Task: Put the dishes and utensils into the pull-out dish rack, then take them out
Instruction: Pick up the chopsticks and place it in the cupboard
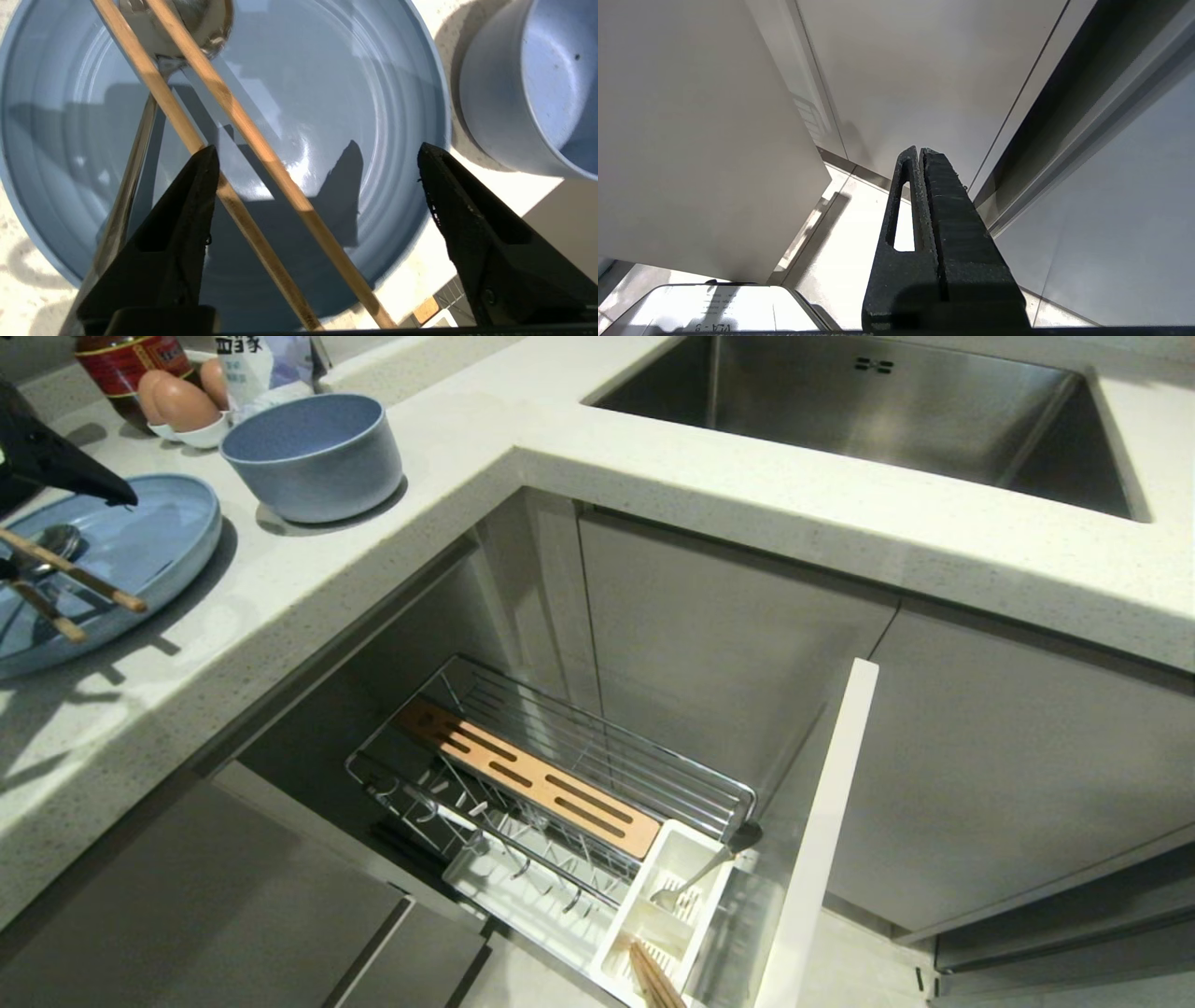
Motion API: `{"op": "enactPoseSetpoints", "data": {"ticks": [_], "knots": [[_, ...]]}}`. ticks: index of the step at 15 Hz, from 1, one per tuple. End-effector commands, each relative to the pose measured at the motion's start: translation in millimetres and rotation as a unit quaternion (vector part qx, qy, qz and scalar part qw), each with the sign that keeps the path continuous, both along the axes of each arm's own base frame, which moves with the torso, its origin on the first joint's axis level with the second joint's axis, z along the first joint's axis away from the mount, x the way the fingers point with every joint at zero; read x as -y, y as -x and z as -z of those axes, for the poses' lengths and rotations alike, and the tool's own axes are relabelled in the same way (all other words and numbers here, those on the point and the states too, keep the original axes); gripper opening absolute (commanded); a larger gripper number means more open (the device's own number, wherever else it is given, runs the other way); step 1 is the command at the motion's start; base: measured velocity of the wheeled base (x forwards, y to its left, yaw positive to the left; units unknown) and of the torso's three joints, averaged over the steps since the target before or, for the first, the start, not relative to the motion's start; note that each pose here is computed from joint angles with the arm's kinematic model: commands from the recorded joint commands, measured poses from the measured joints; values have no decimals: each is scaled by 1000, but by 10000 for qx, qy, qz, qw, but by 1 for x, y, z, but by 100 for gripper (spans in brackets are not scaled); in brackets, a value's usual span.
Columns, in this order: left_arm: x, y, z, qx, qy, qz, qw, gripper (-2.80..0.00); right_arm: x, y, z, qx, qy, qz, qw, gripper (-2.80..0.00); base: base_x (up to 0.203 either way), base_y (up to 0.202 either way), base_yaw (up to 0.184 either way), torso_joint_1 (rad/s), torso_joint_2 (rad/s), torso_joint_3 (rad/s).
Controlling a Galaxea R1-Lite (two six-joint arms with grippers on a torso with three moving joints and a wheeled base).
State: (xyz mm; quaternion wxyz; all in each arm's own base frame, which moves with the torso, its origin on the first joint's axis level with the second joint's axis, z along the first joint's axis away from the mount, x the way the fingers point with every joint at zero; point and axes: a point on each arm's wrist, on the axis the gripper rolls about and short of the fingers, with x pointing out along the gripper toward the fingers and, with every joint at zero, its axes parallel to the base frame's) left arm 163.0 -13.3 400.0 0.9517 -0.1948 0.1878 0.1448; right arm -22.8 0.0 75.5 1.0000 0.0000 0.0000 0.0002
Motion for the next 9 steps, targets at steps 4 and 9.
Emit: {"op": "enactPoseSetpoints", "data": {"ticks": [4,9], "knots": [[0,10,-3,99,-29,-147,9998,0,0,0,0,0,0,-2,10000,-280,0,0,0,0,0,0],[-1,12,-4,60,-92,-265,9996,0,0,0,0,0,0,-6,10000,-280,0,0,0,0,0,0]]}}
